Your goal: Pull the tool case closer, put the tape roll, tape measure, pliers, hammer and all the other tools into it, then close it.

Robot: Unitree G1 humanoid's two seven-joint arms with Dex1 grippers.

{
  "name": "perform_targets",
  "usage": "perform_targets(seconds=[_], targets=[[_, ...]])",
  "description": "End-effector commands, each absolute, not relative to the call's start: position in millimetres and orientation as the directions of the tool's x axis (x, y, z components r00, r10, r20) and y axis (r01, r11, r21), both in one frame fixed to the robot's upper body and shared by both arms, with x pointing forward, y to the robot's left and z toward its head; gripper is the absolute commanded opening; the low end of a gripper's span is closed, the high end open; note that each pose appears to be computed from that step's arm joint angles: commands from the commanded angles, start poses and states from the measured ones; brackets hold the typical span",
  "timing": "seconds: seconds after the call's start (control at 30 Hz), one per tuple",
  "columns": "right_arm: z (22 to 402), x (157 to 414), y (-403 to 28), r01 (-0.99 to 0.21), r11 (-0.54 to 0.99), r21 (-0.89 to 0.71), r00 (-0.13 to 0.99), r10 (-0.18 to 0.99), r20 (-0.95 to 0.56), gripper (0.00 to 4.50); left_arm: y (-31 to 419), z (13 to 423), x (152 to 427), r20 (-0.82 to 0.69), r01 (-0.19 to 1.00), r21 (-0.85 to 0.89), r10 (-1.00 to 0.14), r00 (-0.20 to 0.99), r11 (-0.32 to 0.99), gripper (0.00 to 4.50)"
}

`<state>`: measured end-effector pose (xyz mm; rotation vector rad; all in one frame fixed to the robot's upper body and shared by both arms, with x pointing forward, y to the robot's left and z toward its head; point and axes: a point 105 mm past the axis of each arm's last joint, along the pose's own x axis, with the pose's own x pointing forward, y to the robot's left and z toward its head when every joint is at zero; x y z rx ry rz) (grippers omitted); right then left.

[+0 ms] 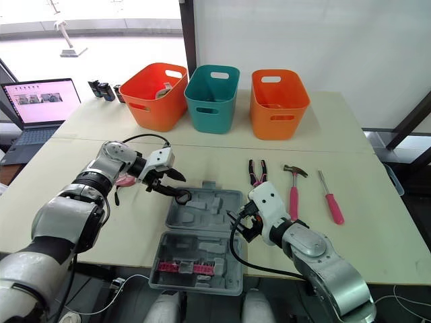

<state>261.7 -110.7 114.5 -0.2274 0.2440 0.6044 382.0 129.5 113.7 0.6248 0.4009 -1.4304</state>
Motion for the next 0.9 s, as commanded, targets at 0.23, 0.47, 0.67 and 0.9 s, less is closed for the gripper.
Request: perform_targets(seconds=[0.23, 0.47, 0.67, 0.9], targets=[[122.6, 261.8, -108.3, -0.585, 0.796, -0.156, 0.802, 0.539, -0.257, 4.50, 139.3, 114.2, 387.9, -0.466, 0.969, 0.162, -0.851, 0.244, 0.189, 1.58], [120.6, 261.4, -109.2, -0.583, 0.797, -0.155, 0.802, 0.536, -0.263, 4.50, 141.9, 89.8, 380.1, -0.443, 0.962, 0.151, -0.854, 0.272, 0.228, 1.58], [120.7, 261.0, -108.3, -0.587, 0.795, -0.155, 0.800, 0.539, -0.264, 4.50, 142.7, 74.6, 379.0, -0.466, 0.950, 0.178, -0.828, 0.311, 0.256, 1.58], [122.8, 260.7, -107.4, -0.587, 0.795, -0.153, 0.800, 0.541, -0.259, 4.50, 147.8, 50.5, 372.9, -0.593, 0.952, 0.234, -0.747, 0.300, 0.197, 1.58]])
